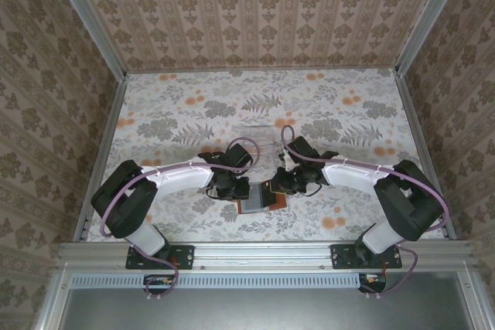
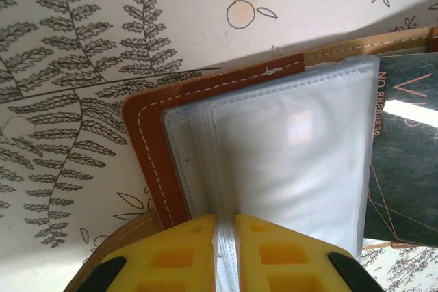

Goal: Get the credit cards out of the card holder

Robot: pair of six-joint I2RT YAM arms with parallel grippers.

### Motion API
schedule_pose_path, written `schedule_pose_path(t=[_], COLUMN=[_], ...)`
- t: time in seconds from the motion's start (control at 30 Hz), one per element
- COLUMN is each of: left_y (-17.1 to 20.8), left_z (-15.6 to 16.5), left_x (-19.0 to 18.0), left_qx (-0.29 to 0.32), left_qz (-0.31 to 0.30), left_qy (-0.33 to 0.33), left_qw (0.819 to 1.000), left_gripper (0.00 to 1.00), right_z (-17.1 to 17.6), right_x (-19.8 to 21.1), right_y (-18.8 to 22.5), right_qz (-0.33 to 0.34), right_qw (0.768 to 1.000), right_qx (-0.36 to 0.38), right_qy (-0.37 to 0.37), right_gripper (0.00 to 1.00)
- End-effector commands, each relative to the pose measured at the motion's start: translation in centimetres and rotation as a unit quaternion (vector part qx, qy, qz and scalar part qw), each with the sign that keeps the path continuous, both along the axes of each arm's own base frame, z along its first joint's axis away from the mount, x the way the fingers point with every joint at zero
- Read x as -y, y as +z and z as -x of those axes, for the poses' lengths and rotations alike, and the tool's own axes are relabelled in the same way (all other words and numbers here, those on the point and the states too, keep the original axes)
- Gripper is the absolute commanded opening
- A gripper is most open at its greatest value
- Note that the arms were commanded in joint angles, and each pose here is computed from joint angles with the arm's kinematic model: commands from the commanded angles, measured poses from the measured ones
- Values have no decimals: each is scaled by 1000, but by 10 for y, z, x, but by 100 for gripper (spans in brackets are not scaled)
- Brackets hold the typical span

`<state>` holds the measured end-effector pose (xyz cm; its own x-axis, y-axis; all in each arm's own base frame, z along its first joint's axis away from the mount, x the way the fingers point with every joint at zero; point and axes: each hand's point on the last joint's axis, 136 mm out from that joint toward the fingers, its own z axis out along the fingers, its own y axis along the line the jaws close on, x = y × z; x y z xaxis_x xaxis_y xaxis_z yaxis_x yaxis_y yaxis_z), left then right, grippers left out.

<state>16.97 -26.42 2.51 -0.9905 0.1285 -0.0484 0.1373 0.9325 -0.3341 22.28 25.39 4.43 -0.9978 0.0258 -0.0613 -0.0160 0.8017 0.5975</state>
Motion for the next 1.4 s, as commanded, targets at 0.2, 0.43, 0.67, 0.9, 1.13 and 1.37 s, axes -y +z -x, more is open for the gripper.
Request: schedule_pose_path(t=[0.2, 0.43, 0.67, 0.9, 1.13, 1.37], left_y=[-11, -1, 14, 20, 28, 30], left_z=[7, 3, -1, -3, -7, -13], left_x=[-5, -2, 0, -8, -16, -20], left_qx=[-7, 12, 34, 49, 63, 67], left_qz=[-17, -2, 23, 35, 60, 78], left_qy=[-9, -11, -7, 10, 33, 63], left_qw=[1000, 1000, 999, 998, 996, 993], left_gripper=[14, 17, 18, 19, 19, 19], right_z=[9, 5, -2, -28, -62, -82], right_x=[-2, 3, 11, 18, 15, 10], right_y=[-4, 13, 43, 86, 104, 99], right_qz=[2, 11, 21, 75, 153, 190], right_qw=[1000, 1000, 999, 979, 898, 777], right_qx=[-18, 7, 48, 165, 287, 333], right_qy=[2, -3, 7, 92, 298, 499], right_gripper=[11, 5, 3, 2, 1, 0])
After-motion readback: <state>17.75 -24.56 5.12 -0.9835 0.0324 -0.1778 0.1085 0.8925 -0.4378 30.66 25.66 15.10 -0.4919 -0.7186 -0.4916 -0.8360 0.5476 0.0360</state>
